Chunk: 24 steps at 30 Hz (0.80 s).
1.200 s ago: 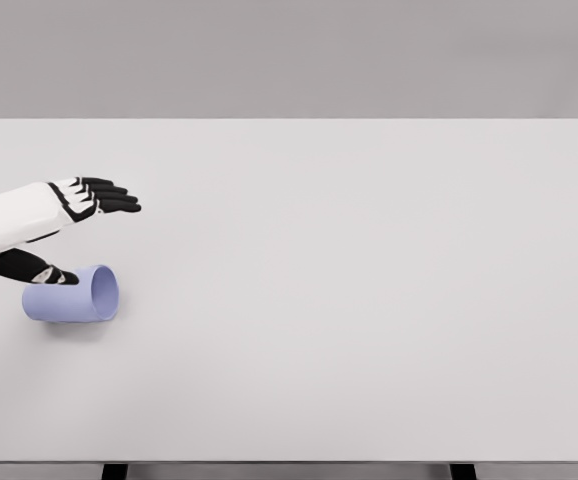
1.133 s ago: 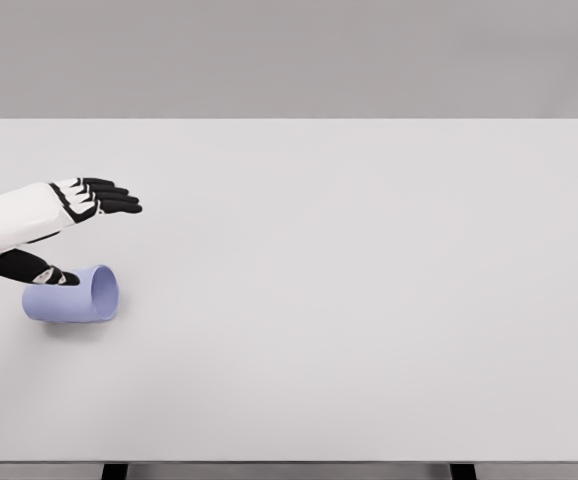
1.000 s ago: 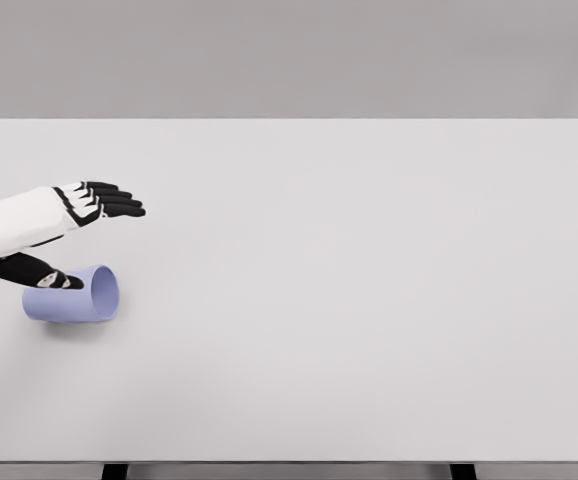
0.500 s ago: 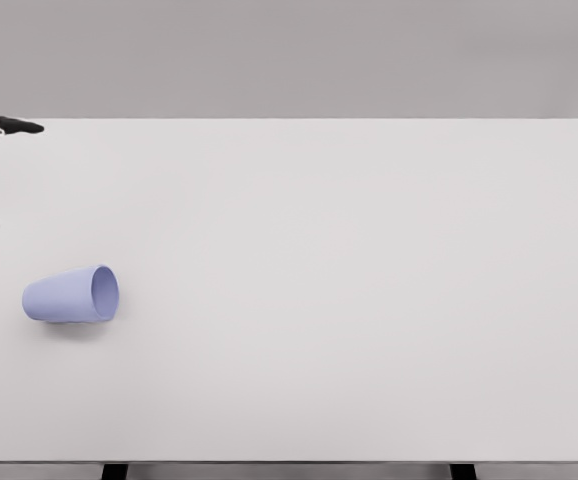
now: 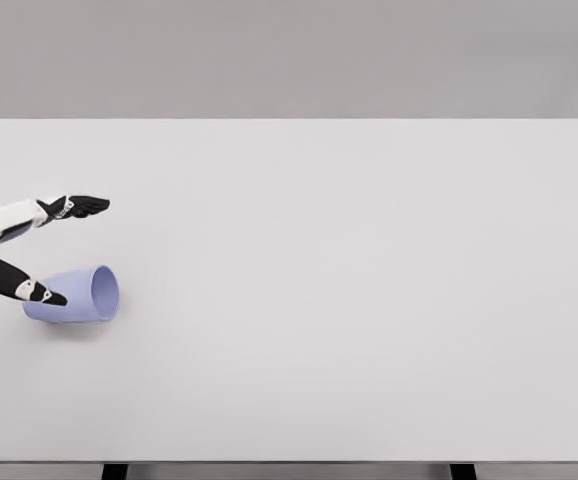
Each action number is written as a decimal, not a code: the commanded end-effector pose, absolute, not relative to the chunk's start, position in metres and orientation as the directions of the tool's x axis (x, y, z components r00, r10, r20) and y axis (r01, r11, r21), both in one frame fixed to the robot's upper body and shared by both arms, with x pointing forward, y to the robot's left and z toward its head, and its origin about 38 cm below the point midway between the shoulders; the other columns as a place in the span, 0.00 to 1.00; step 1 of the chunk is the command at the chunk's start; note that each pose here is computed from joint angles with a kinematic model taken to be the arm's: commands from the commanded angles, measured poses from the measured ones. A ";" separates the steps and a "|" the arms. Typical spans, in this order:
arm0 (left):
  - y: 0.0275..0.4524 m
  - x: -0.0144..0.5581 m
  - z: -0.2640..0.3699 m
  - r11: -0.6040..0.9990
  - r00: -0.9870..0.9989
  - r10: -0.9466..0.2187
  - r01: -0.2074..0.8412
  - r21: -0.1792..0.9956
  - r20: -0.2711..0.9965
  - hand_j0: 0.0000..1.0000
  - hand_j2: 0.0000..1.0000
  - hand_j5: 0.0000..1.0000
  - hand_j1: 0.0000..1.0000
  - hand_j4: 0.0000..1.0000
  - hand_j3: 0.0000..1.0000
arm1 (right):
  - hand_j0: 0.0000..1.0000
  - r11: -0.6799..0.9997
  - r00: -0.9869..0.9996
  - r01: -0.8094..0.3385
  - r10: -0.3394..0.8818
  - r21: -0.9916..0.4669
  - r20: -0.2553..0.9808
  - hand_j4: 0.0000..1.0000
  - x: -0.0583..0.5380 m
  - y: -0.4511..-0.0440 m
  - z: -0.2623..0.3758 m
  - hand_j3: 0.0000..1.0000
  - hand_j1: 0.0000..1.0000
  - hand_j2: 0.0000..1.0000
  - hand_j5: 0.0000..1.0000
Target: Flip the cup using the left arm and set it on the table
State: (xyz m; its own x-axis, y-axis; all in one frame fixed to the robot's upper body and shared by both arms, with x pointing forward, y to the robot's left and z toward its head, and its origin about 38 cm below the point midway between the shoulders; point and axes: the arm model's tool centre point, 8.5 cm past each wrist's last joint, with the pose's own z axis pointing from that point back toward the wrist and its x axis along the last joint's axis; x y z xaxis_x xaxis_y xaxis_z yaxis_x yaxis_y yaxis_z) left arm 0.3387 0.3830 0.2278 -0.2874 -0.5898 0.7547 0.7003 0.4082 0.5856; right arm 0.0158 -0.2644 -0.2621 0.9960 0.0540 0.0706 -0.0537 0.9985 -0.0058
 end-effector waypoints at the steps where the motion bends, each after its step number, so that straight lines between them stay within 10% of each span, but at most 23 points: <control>1: 0.379 0.337 0.216 0.419 -0.253 -0.586 0.719 0.555 0.770 1.00 1.00 1.00 1.00 1.00 1.00 | 1.00 0.999 0.996 -0.054 0.054 -0.006 0.071 1.00 0.016 -0.264 -0.262 1.00 1.00 1.00 1.00; 24: 0.368 0.336 0.168 0.272 -0.256 -0.756 0.713 0.646 0.602 1.00 1.00 1.00 1.00 1.00 1.00 | 1.00 0.999 0.996 -0.054 0.054 -0.006 0.071 1.00 0.016 -0.264 -0.262 1.00 1.00 1.00 1.00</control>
State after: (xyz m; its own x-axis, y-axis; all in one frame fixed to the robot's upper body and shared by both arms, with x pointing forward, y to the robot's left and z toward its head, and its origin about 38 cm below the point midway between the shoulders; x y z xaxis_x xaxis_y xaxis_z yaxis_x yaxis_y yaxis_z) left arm 0.3355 0.3689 0.1710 -0.2661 -0.7539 0.6007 0.7111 0.2672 0.6504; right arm 0.0158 -0.2644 -0.2621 0.9960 0.0540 0.0706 -0.0537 0.9985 -0.0058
